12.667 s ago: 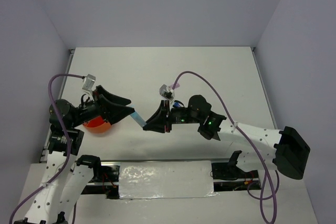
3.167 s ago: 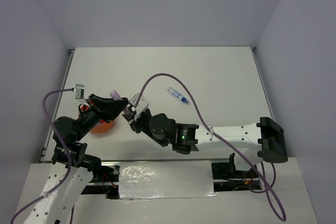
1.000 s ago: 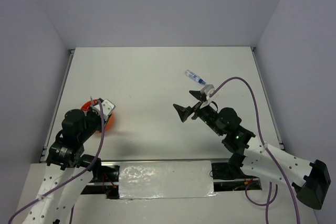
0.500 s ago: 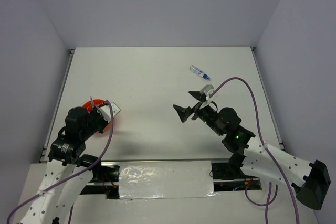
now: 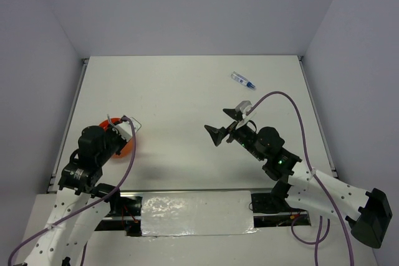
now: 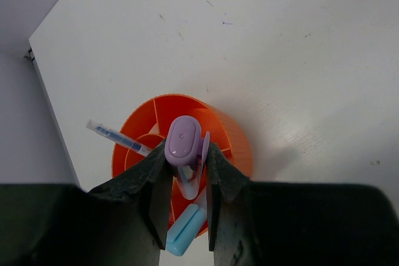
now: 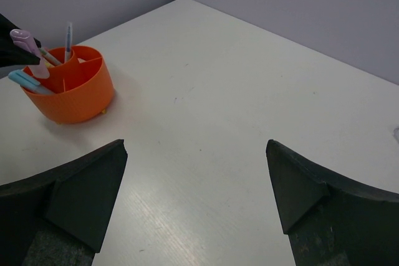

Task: Sort the stationery into containers
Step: Place the stationery in the storage box, then pick up the stationery from the corner of the board.

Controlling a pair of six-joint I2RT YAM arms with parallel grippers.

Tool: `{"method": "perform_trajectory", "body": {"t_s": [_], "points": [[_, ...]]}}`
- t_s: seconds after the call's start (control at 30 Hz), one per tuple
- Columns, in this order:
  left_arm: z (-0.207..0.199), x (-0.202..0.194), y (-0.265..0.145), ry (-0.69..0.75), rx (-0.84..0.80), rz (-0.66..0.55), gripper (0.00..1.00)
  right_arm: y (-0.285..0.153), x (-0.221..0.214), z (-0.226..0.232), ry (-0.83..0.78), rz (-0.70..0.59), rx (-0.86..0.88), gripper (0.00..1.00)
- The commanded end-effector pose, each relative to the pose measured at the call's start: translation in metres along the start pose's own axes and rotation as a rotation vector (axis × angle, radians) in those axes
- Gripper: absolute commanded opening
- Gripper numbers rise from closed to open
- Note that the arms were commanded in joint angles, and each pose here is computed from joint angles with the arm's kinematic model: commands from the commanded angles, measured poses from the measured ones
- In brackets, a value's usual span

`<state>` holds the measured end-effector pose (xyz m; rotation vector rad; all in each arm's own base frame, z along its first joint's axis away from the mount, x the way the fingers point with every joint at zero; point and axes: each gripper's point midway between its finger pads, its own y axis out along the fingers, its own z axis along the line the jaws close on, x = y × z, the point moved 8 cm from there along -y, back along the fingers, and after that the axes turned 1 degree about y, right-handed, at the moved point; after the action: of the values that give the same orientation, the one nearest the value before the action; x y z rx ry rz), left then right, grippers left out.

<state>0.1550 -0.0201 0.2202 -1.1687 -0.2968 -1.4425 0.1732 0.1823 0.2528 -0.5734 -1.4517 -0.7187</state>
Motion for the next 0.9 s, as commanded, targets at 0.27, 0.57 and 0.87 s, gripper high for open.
{"method": "perform_trajectory", "body": {"t_s": [0.27, 0.57, 0.87], "points": [[0.006, 0.004, 0.002, -0.065, 0.059, -0.013, 0.45, -0.002, 0.013, -0.001, 0.011, -0.064, -0.008, 1.0], [0.012, 0.005, -0.001, -0.098, 0.114, -0.009, 0.99, 0.01, 0.005, -0.007, 0.049, -0.004, -0.029, 1.0], [0.018, 0.052, -0.027, -0.228, 0.052, -0.192, 0.99, 0.077, -0.048, -0.156, 0.32, 0.48, -0.654, 1.0]]}}
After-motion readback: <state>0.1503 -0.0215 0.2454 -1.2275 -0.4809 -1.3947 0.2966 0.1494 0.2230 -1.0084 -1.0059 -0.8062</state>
